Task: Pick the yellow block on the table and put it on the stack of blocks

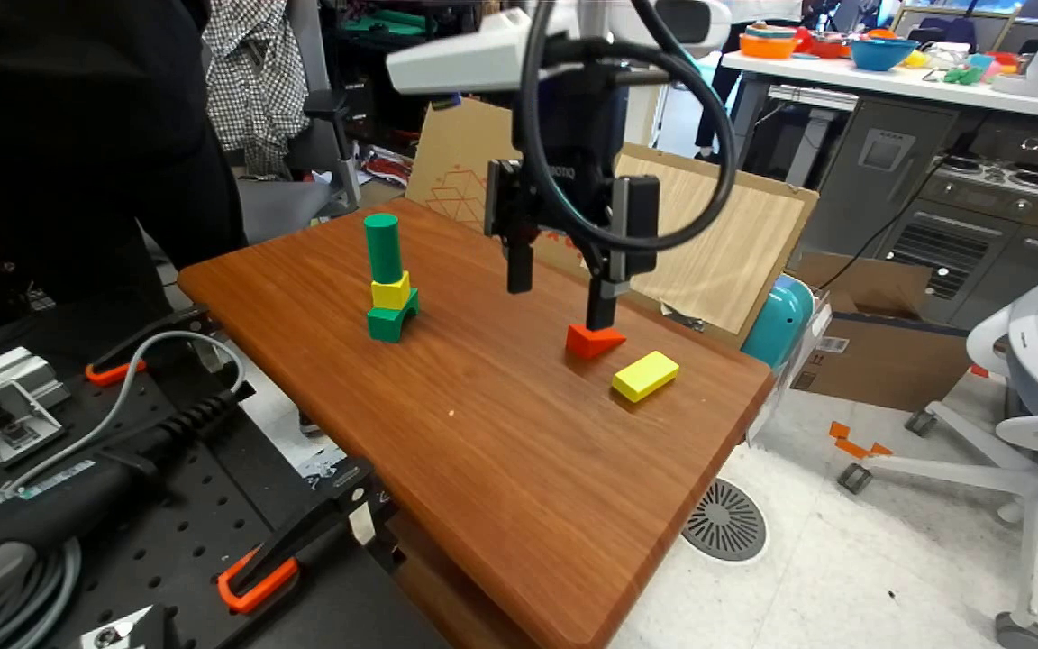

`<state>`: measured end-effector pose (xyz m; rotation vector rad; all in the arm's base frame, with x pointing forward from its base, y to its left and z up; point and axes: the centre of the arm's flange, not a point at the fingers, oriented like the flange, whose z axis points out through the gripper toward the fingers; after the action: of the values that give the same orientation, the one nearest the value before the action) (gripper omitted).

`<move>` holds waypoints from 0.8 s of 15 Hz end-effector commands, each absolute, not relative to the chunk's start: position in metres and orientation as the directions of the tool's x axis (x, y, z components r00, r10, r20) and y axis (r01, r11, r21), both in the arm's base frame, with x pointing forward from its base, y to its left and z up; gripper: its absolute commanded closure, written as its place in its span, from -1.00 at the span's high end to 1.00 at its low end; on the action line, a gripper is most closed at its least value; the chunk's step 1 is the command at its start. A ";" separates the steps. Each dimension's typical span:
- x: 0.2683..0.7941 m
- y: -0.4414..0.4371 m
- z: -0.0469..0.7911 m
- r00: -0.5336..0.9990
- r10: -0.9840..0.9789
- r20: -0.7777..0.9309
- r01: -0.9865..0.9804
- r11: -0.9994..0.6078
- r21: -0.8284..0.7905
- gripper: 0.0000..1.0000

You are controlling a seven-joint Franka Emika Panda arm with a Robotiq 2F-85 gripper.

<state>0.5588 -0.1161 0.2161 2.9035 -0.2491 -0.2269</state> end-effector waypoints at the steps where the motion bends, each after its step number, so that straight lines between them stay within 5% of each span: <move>1: 0.602 -0.139 0.186 0.971 -0.191 -0.144 -0.155 -0.961 0.230 1.00; 12: 0.639 -0.183 0.152 0.984 -0.112 -0.136 -0.097 -0.989 0.108 1.00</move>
<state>0.6206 -0.1667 0.1566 2.9915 -0.1887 -0.2299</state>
